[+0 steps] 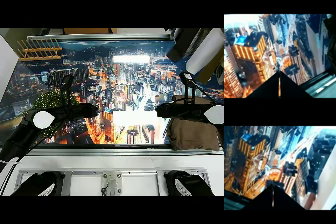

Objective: Fold the clothes and pants, and hang the long-sleeved shirts on hangers.

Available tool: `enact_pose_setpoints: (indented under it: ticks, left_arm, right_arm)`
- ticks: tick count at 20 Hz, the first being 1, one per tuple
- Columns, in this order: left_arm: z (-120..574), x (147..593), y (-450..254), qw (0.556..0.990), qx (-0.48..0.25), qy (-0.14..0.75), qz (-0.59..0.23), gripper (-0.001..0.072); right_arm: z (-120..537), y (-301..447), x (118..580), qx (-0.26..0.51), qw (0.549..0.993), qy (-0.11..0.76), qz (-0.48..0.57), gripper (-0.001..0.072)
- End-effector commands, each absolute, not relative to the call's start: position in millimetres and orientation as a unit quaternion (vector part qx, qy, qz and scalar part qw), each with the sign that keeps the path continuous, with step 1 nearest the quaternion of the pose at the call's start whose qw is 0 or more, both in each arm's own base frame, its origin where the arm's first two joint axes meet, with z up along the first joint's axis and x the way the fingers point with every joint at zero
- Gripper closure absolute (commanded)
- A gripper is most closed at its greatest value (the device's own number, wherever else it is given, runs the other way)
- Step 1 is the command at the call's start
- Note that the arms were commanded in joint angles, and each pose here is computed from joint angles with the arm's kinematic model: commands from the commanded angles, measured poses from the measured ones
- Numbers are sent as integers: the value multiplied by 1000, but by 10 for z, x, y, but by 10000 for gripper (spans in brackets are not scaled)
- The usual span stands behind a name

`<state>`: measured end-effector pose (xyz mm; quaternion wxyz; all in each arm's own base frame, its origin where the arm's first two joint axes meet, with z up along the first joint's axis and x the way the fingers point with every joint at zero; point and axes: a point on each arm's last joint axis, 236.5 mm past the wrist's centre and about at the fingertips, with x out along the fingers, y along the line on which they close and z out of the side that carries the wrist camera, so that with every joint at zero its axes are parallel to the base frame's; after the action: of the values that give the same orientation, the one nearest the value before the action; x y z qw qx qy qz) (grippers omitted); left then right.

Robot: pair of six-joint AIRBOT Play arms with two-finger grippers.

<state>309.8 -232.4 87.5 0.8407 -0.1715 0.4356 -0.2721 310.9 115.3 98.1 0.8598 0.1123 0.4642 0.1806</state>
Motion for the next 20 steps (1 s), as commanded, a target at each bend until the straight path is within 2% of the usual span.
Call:
enact_pose_setpoints:
  ticks: [1,14,15,16,17,20]
  left_arm:
    - [877,3100,-2326,841,-171,435,-272,705]
    - [1003,3286,-2291,862,-180,394,-262,705]
    - [1034,3340,-2271,869,-176,382,-260,637]
    - [1037,3398,-2216,881,-154,369,-255,182]
    - [995,3451,-2130,890,-124,363,-245,-2]
    - [484,3601,-1564,893,5,412,-179,3]
  right_arm:
    - [980,1156,3108,112,860,464,181,701]
    - [980,1156,3108,112,860,464,181,700]
    - [980,1156,3108,112,860,464,181,700]
    - [980,1155,3109,112,860,464,181,700]
    - [980,1156,3108,112,860,464,181,700]
    - [980,1156,3108,112,860,464,181,701]
